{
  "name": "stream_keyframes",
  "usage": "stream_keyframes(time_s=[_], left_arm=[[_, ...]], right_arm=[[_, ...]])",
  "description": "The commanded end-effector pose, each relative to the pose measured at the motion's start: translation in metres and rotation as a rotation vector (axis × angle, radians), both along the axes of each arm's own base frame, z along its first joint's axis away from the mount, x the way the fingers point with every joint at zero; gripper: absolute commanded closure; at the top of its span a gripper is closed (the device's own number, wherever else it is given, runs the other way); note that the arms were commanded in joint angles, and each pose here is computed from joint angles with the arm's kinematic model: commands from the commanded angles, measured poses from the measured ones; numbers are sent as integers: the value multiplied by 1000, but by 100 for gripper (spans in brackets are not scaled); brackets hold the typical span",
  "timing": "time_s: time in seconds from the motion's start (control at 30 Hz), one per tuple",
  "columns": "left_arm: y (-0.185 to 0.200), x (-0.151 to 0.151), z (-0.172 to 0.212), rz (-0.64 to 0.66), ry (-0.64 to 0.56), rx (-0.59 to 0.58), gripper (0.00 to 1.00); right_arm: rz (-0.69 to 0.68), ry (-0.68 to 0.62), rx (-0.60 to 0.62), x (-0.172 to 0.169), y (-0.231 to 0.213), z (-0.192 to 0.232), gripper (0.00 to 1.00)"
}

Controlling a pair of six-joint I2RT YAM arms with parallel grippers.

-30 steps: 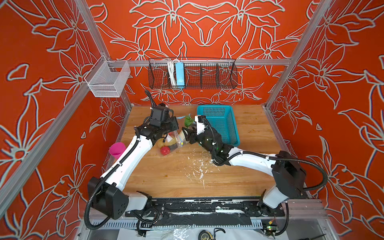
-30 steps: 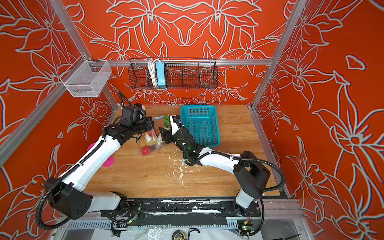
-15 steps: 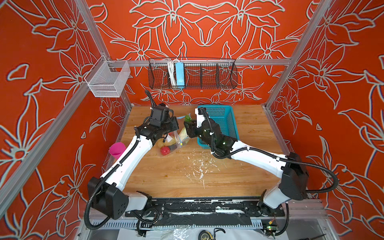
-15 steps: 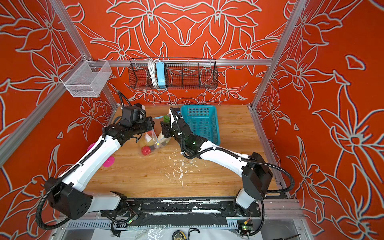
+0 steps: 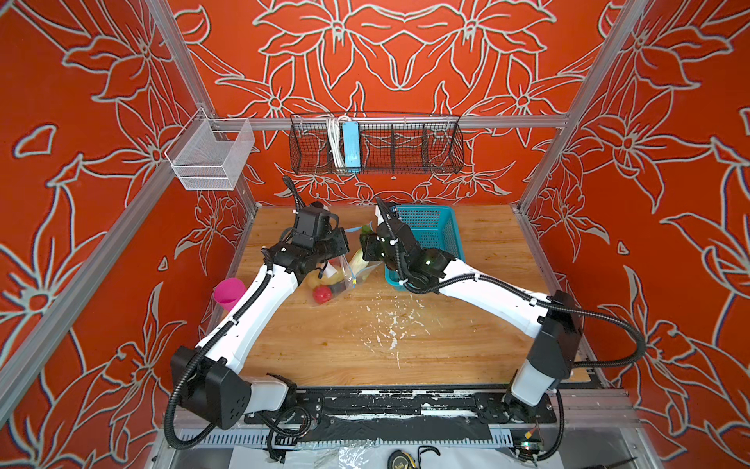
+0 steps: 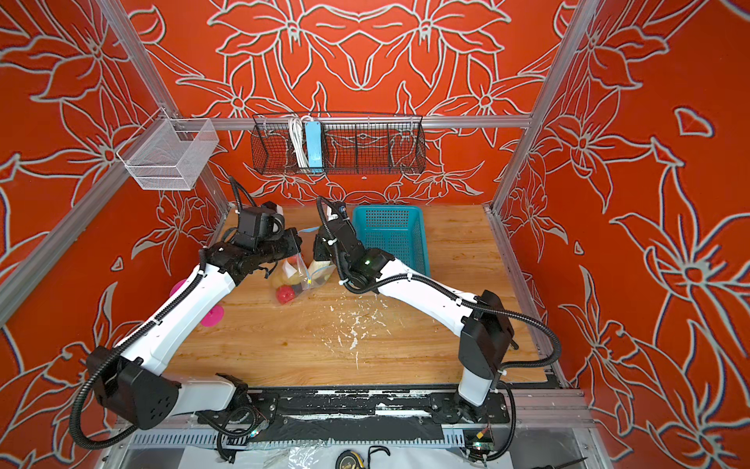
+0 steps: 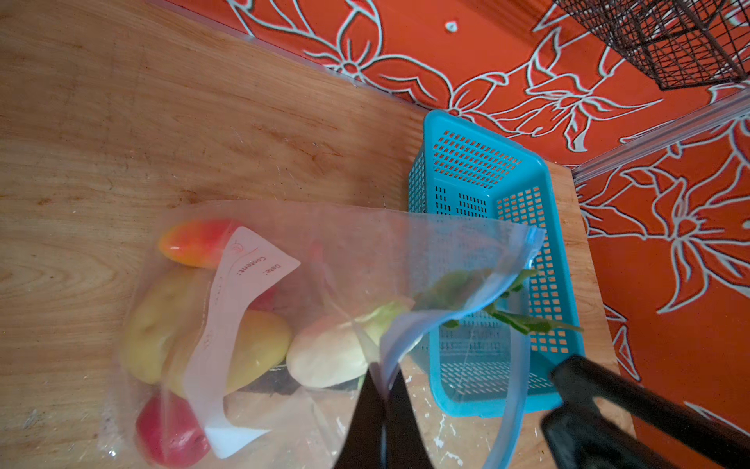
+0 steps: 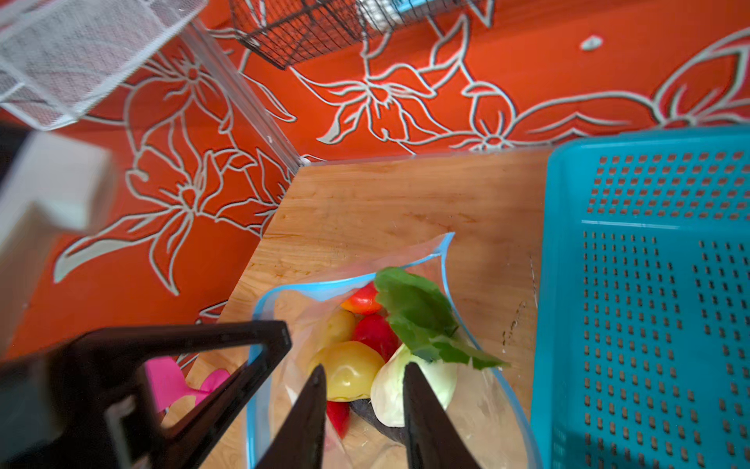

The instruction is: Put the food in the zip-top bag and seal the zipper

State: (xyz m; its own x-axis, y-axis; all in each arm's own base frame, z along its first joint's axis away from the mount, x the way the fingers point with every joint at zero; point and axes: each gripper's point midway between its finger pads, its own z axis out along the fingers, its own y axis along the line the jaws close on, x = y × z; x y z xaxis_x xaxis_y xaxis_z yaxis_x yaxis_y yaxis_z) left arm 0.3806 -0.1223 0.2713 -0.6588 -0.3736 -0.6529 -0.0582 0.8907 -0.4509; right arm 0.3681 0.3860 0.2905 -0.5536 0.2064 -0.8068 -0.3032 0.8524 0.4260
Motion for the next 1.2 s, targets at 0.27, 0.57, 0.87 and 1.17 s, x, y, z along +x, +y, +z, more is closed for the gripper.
stream_keyframes(time_s=[0.27, 0.57, 0.87, 1.17], left_arm=[[2, -4, 23, 4, -61, -36, 100], [4, -8, 30, 8, -83, -38, 100], [8, -5, 26, 20, -69, -42, 100], [10, -2, 23, 28, -66, -41, 100]], right_arm=[[-121, 85, -125, 21, 4, -31, 71], [-123, 112, -140, 36, 23, -51, 71], [31, 79, -20, 30, 50, -31, 71], [76, -20, 8, 5, 21, 40, 59]])
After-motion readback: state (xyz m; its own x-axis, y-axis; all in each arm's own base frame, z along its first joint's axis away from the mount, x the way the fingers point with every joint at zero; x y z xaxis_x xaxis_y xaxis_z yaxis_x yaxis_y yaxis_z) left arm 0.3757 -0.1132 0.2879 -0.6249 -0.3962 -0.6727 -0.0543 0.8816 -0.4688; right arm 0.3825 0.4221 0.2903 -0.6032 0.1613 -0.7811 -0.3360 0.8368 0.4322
